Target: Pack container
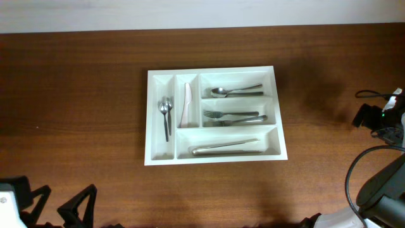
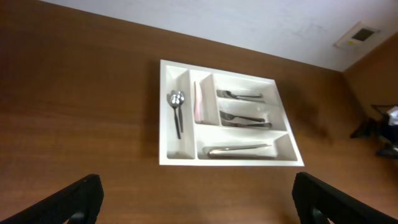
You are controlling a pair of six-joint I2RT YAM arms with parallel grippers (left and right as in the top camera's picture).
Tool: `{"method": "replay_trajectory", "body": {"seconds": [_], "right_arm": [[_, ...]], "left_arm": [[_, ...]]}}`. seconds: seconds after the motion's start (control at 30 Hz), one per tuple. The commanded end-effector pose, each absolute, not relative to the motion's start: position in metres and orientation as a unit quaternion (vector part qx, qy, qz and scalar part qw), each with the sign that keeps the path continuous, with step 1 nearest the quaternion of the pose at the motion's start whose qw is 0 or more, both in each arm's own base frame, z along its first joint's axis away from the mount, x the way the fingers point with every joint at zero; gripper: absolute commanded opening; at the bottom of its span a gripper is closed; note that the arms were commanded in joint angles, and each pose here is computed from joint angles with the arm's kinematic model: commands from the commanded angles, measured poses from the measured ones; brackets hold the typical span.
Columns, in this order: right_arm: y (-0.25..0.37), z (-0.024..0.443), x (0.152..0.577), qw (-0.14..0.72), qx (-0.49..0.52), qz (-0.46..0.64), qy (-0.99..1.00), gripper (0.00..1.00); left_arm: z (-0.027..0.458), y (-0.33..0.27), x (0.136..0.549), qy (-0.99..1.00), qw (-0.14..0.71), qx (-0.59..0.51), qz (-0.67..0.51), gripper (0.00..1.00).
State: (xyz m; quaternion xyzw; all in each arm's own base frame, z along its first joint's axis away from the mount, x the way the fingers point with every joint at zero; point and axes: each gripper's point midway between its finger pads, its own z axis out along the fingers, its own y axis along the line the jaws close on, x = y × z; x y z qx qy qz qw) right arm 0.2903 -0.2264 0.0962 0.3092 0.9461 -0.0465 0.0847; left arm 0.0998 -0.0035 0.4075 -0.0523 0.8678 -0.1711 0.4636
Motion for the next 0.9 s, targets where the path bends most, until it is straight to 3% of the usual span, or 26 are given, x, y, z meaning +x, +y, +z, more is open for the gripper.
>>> {"method": "replay_trajectory", "body": {"seconds": [0.0, 0.2, 0.47, 0.67, 0.87], "right_arm": [[-0.227, 0.102, 0.291, 0.094, 0.313, -0.048, 0.944, 0.99], [-0.227, 0.102, 0.291, 0.094, 0.313, -0.048, 0.944, 0.99], [-0.227, 0.102, 0.291, 0.094, 0.313, -0.048, 0.944, 0.99], [-0.227, 0.102, 0.291, 0.093, 0.313, -0.048, 0.944, 0.99], [-0.227, 0.102, 0.291, 0.093, 0.313, -0.048, 0.944, 0.99]], "left_arm": [[0.404, 0.002, 0.106, 0.868, 0.471, -0.057, -0.144, 0.99], [0.380, -0.016, 0.126, 0.883, 0.458, -0.019, -0.104, 0.99], [0.365, -0.095, 0.183, 0.827, 0.518, 0.209, -0.066, 0.99], [0.304, -0.095, 0.218, 0.836, 0.498, 0.228, -0.019, 0.99], [0.281, -0.100, 0.239, 0.754, 0.581, 0.303, -0.047, 0.99]]}}
